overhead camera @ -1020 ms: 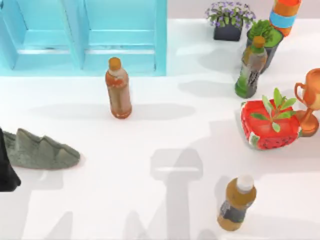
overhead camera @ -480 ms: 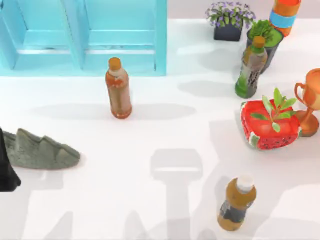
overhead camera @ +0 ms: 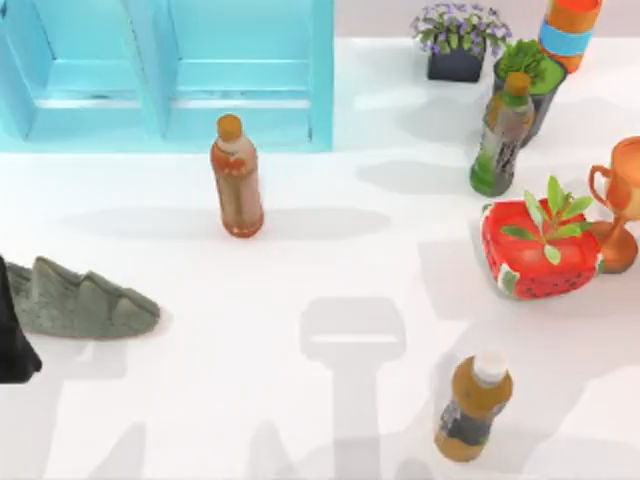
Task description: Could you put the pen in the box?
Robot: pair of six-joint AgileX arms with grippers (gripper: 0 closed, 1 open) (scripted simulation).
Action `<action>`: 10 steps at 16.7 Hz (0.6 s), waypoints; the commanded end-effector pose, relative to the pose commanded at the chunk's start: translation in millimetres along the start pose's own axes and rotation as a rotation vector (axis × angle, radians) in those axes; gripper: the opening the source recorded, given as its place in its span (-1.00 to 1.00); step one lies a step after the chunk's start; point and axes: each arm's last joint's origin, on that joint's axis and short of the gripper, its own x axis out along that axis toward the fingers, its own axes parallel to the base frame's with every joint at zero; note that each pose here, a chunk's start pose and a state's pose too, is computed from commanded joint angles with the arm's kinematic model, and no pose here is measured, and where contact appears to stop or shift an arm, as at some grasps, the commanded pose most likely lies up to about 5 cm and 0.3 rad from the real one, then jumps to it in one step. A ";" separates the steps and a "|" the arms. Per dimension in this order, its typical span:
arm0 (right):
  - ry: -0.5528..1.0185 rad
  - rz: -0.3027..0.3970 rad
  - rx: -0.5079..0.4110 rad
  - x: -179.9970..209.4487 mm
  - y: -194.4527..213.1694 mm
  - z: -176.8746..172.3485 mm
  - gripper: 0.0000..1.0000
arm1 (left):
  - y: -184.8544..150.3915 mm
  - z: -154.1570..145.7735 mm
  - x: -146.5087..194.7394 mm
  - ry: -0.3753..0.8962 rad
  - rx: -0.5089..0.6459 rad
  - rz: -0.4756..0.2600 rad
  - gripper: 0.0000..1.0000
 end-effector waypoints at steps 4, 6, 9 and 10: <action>-0.006 0.003 0.018 11.0 -1.4 0.8 -1.00 | 0.0 0.0 0.0 0.000 0.000 0.000 1.00; -0.006 0.003 0.018 11.0 -1.4 0.8 -1.00 | 0.0 0.0 0.0 0.000 0.000 0.000 1.00; -0.006 0.003 0.018 11.0 -1.4 0.8 -0.70 | 0.0 0.0 0.0 0.000 0.000 0.000 1.00; -0.006 0.003 0.018 11.0 -1.4 0.8 -0.55 | 0.0 0.0 0.0 0.000 0.000 0.000 1.00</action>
